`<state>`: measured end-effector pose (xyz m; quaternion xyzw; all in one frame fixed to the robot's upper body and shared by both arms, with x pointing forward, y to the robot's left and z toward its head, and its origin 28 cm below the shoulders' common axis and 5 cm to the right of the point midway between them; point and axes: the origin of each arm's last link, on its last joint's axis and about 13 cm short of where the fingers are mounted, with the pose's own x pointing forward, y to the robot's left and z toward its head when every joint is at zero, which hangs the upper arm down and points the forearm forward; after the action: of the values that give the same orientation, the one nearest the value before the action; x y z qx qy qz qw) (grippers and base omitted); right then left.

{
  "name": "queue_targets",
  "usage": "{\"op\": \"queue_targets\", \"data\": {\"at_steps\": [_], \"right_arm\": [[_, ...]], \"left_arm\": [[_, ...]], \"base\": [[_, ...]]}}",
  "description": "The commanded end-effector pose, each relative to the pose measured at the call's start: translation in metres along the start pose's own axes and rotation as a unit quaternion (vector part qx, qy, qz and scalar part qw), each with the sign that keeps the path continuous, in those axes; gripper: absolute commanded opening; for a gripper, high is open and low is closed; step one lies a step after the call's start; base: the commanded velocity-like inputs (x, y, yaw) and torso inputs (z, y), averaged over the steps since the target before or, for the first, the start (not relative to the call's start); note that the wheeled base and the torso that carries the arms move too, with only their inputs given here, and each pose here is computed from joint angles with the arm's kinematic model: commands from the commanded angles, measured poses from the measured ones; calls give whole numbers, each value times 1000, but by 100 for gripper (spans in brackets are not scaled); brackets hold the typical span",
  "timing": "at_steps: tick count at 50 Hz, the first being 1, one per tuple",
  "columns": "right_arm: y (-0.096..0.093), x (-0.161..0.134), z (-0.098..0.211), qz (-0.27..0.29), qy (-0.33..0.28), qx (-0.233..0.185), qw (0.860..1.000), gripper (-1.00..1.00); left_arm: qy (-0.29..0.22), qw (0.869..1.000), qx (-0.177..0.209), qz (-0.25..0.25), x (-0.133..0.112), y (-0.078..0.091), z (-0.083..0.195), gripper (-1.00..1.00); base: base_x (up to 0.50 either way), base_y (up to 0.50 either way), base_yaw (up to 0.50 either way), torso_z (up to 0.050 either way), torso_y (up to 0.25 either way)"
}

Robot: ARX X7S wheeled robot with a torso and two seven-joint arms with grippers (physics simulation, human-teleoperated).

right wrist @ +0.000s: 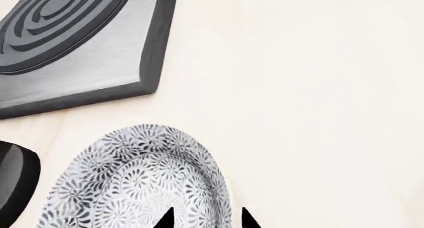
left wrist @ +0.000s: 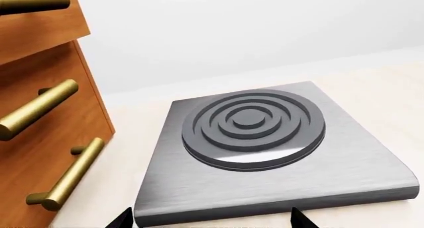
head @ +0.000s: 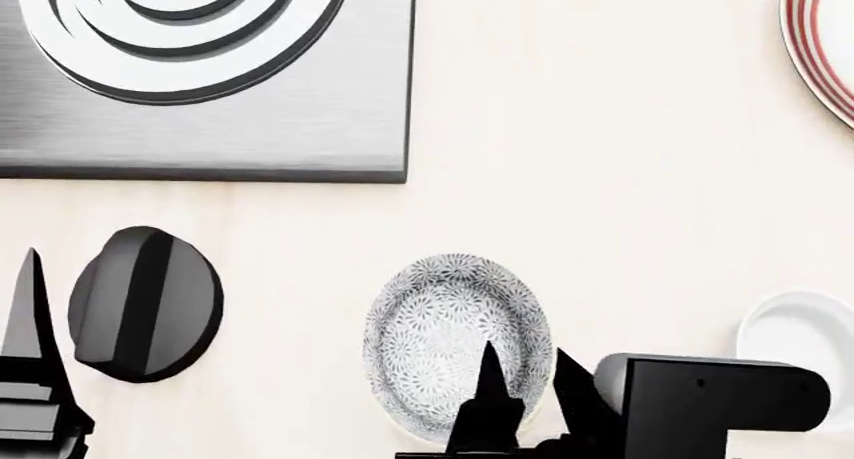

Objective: Pick the akita bowl next to the ramekin and place it on the plate.

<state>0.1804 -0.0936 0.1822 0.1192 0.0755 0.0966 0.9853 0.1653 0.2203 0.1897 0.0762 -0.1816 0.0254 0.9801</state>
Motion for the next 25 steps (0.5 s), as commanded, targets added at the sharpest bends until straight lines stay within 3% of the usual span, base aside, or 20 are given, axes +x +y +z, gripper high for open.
{"op": "queue_targets", "data": {"at_steps": [1,16,25], "right_arm": [[0,2,0,-4,-7,0,1000,-100],[2,0,3,-5,-12,5,1000,-100],[2,0,7,7,-20,36,999,-100]], "left_arm": [[5,1000,3,-4,0,-1,-3,100],[5,1000,4,-5,0,0,-3,100],[5,1000,5,-5,0,1,-2,100]], "base": [[0,0,0,0,0],[0,0,0,0,0],[0,0,0,0,0]]}}
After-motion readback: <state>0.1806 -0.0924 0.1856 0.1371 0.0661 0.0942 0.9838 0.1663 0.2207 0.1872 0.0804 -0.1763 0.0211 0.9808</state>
